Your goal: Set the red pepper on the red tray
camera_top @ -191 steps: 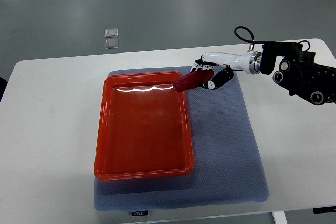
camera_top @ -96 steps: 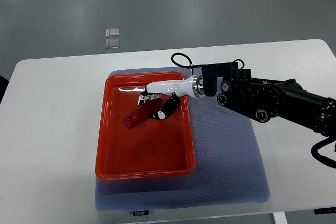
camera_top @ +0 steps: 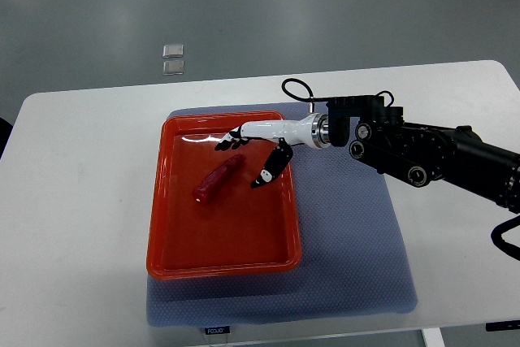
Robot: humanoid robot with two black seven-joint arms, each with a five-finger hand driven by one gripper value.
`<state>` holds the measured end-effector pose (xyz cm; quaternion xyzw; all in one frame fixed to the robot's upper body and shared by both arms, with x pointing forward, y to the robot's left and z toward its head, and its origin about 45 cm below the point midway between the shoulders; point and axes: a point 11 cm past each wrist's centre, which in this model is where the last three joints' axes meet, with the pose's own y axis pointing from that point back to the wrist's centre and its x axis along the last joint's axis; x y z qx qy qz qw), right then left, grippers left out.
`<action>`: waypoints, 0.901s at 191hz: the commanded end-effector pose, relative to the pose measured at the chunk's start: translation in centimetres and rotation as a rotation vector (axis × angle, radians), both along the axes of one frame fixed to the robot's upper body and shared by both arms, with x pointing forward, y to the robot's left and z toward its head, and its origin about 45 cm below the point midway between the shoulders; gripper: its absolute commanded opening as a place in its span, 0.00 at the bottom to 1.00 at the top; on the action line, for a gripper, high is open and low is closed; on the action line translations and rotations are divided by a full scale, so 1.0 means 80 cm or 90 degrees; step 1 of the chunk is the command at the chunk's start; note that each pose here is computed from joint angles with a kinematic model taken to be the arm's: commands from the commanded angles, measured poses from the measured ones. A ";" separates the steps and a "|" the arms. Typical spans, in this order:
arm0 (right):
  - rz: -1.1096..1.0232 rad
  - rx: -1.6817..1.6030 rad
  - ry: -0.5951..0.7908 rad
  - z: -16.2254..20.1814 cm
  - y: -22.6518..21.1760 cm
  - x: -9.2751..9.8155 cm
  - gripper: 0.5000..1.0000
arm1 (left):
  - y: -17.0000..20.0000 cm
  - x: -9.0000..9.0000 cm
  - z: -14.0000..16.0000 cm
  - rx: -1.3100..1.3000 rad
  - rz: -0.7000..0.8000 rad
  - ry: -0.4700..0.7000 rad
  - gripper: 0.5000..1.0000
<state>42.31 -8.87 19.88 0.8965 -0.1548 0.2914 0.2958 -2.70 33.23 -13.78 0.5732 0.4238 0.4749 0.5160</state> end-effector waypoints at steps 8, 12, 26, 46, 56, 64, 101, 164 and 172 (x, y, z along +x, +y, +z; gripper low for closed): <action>-0.067 0.082 0.029 0.021 -0.022 0.017 0.72 | 0.000 0.000 0.000 0.000 0.000 0.000 1.00; -0.076 0.094 0.036 0.023 -0.026 0.018 0.72 | 0.000 0.000 0.000 0.000 0.000 0.000 1.00; -0.105 0.137 0.057 0.030 -0.038 0.024 0.74 | 0.000 0.000 0.000 0.000 0.000 0.000 1.00; -0.170 0.228 0.103 0.036 -0.063 0.031 0.79 | 0.000 0.000 0.000 0.001 0.000 0.000 1.00; -0.205 0.283 0.125 0.040 -0.078 0.035 0.80 | 0.000 0.000 0.000 0.001 -0.001 0.000 1.00; -0.232 0.321 0.147 0.043 -0.089 0.039 0.81 | 0.000 0.000 0.000 0.001 0.000 0.000 1.00; -0.399 0.432 0.315 0.007 -0.141 0.049 0.82 | 0.000 0.000 0.000 0.000 0.000 0.000 1.00; -0.579 0.795 0.549 -0.025 -0.193 0.048 0.83 | 0.000 0.000 0.000 0.001 0.000 0.000 1.00; -0.588 0.819 0.563 -0.030 -0.195 0.045 0.83 | 0.000 0.000 0.000 0.001 0.000 0.000 1.00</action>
